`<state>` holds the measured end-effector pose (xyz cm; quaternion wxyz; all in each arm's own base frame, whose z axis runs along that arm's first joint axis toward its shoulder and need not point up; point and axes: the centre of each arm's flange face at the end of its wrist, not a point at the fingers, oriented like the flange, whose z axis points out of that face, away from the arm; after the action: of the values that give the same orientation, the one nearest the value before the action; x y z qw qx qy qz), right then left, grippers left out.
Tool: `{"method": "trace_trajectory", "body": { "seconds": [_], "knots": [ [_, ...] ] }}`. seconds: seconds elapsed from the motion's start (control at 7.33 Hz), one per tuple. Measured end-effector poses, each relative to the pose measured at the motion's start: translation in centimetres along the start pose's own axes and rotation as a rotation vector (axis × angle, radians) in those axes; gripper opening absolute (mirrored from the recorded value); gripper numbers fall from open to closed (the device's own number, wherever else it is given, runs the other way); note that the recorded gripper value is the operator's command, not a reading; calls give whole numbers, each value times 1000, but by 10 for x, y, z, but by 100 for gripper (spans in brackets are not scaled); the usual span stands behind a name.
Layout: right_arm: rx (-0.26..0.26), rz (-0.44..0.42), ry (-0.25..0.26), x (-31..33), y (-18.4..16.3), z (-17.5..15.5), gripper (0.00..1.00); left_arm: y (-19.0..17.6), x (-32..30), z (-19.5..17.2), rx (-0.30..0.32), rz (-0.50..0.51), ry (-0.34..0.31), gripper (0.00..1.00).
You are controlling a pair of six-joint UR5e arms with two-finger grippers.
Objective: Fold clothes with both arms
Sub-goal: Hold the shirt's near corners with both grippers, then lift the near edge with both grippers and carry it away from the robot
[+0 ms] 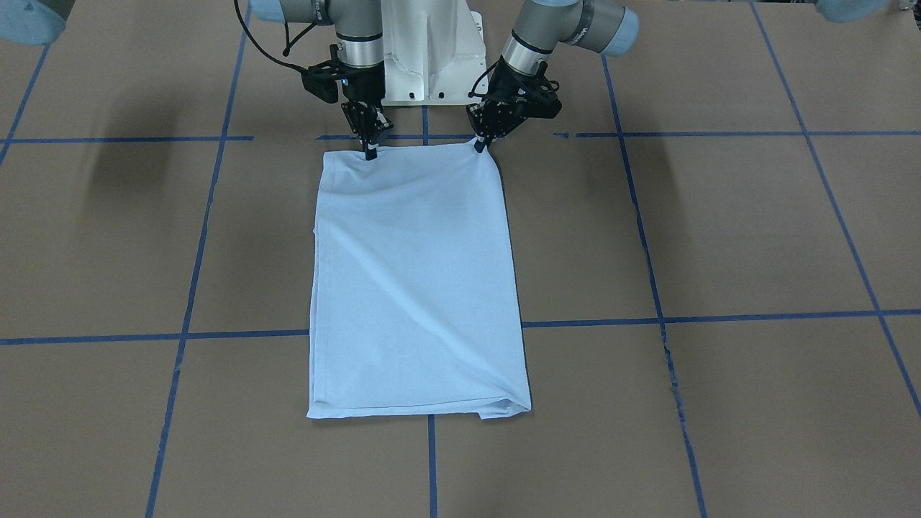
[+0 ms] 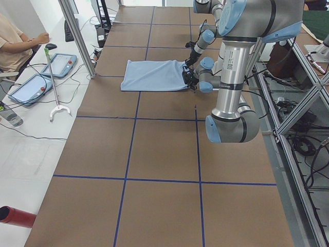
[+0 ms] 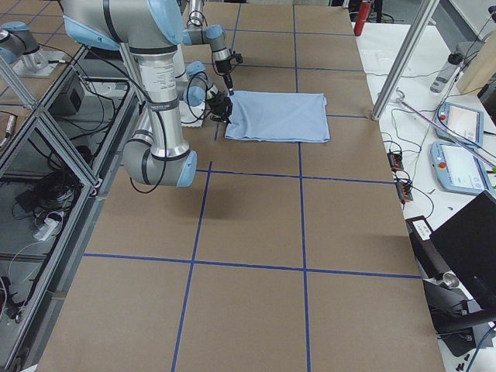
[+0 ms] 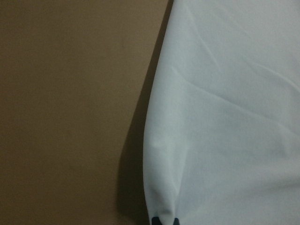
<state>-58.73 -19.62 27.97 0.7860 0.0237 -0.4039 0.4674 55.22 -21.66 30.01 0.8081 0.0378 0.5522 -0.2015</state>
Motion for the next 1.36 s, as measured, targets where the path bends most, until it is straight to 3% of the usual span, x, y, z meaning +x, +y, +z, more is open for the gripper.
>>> {"method": "trace_trajectory", "body": {
  "seconds": [0.41, 0.68, 1.09, 1.36],
  "knots": [
    [-25, 25, -35, -13, -10, -23, 0, -5, 11, -26, -9, 3, 42, 0],
    [-78, 43, -71, -24, -22, -77, 0, -10, 30, -87, -39, 0, 74, 0],
    [-161, -8, -47, -9, -42, -192, 0, -16, 60, -193, -91, 2, 73, 0],
    [-167, -31, -33, -7, -50, -218, 0, -16, 66, -225, -125, 7, 46, 0]
  ]
}}
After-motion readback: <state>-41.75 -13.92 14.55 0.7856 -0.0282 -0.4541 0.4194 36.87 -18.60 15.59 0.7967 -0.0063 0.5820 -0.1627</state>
